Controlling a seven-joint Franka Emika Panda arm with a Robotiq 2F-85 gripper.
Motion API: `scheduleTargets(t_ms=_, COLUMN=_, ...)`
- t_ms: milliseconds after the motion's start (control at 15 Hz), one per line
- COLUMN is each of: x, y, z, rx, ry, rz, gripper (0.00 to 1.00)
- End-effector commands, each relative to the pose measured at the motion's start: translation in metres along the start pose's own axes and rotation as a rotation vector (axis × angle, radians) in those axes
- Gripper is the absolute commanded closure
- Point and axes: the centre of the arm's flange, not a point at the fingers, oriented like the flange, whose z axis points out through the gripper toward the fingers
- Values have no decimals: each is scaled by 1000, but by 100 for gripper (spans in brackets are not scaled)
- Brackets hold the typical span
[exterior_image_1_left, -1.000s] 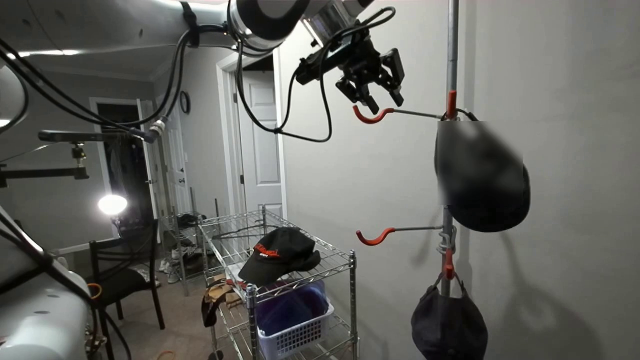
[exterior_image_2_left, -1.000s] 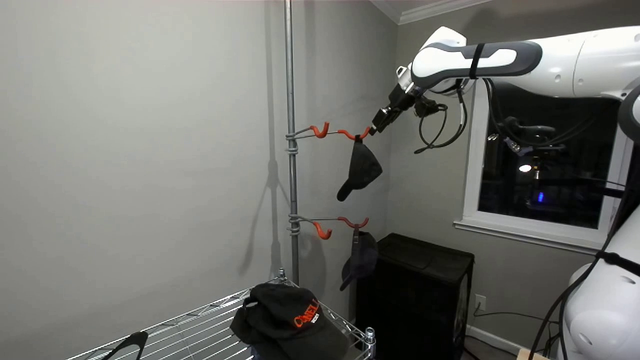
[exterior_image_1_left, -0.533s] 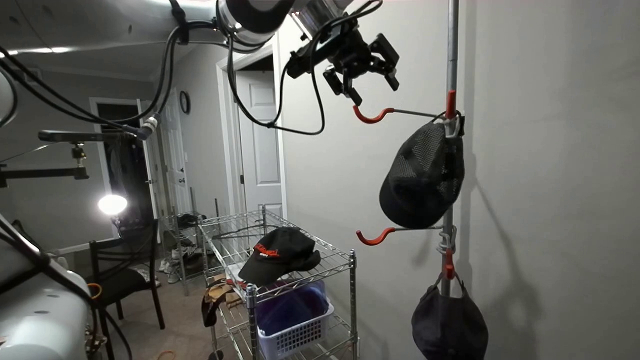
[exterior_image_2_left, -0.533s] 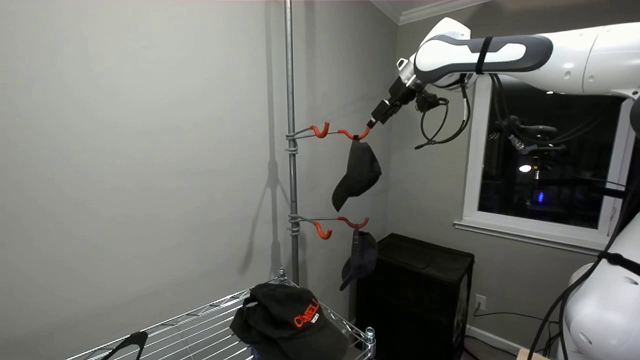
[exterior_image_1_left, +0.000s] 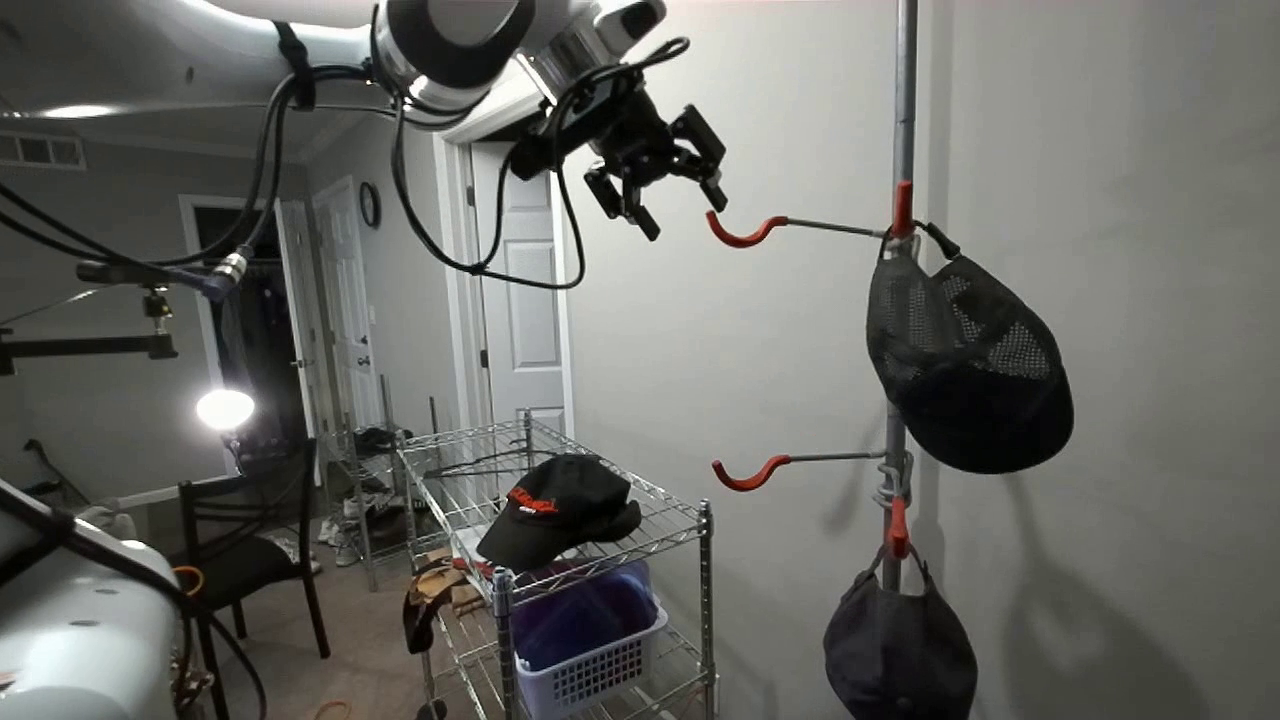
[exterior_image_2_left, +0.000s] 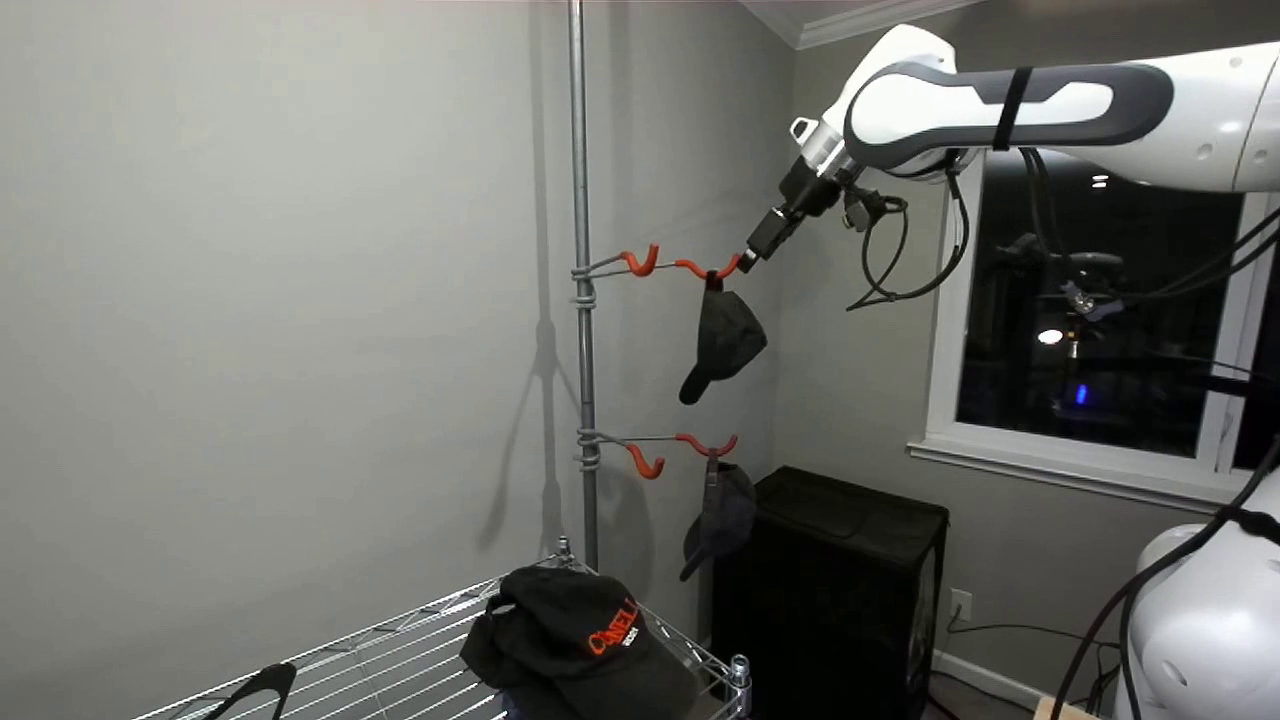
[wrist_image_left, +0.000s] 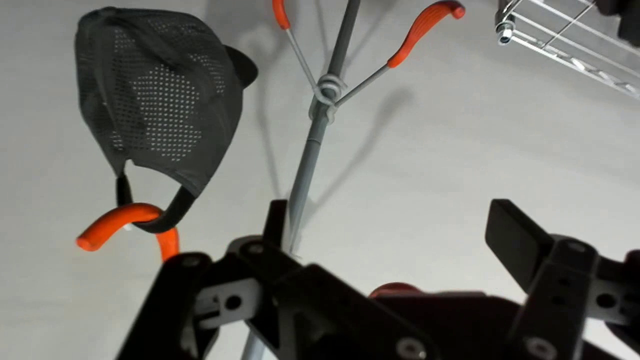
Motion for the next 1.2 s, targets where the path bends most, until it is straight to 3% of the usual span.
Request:
scheduleTargets(t_ms=0, x=-25, y=-67, z=1, rx=10, ry=-40, rz=-120, gripper=0)
scheduleTargets(t_ms=400, x=-23, y=-154, z=18, rx=-10, ry=-92, rz=-238, gripper=0)
scheduleTargets(t_ms=800, x=-30, y=-231, z=67, rx=-37, ry=-209, rz=-262, gripper=0)
scheduleTargets(t_ms=1133, x=-28, y=-304, z=98, rx=61, ry=-274, rz=-304, gripper=0)
